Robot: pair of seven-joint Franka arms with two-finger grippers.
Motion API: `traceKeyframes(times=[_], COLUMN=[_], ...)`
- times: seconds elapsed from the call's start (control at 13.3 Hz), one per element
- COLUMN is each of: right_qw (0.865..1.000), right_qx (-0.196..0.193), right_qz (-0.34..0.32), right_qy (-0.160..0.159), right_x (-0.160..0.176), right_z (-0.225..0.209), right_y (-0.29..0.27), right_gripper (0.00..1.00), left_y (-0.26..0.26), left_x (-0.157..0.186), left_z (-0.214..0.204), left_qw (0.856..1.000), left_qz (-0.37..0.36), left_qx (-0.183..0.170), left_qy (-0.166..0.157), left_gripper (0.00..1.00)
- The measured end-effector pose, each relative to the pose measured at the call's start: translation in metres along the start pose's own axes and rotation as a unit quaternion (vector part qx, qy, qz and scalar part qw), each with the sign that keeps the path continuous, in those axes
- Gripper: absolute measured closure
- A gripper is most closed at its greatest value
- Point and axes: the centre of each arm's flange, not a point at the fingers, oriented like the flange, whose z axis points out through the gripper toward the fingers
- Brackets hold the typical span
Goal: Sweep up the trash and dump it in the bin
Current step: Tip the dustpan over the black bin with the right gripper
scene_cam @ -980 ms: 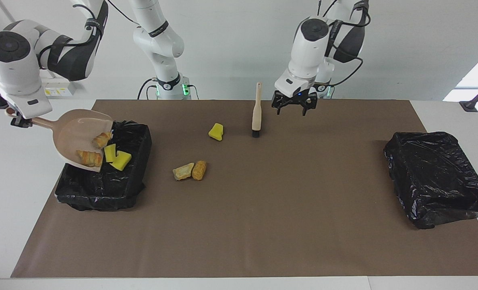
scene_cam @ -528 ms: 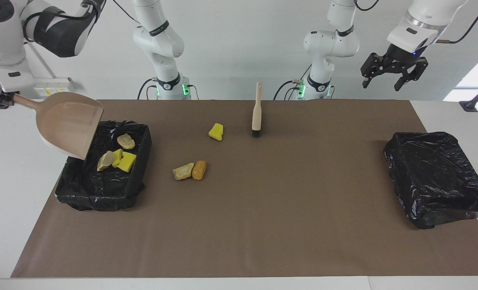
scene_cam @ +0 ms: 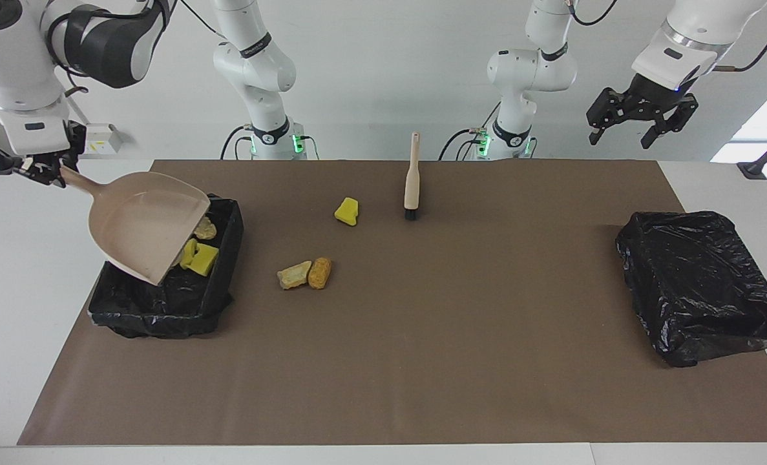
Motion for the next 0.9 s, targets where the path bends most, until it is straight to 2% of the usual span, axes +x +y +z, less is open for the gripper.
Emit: traceKeyframes(times=[0.23,0.45,0.75,0.9], right_qw=[0.996,0.985,0.959,0.944], right_qx=[0.007,0.022,0.045,0.051], right_qz=[0.076,0.157,0.258,0.303], right_qy=[0.039,0.074,0.108,0.123], right_x=[0.051,0.113,0.208,0.266], right_z=[0.007,0.017,0.038,0.043], right_y=[-0.008,-0.018,-0.041,-0.068], right_gripper=[0.68,0.68,0.68,0.68], left_y=[-0.001,0.001,0.006,0.009], left_x=[-0.002,-0.007,-0.01,-0.013], left_z=[-0.001,0.0,0.002,0.005], left_qw=[1.0,1.0,1.0,1.0], left_qz=[0.0,0.003,0.008,0.01], left_qx=[0.0,-0.001,-0.001,0.0], left_qy=[-0.001,-0.004,-0.006,-0.01], left_gripper=[0.0,0.0,0.0,0.0])
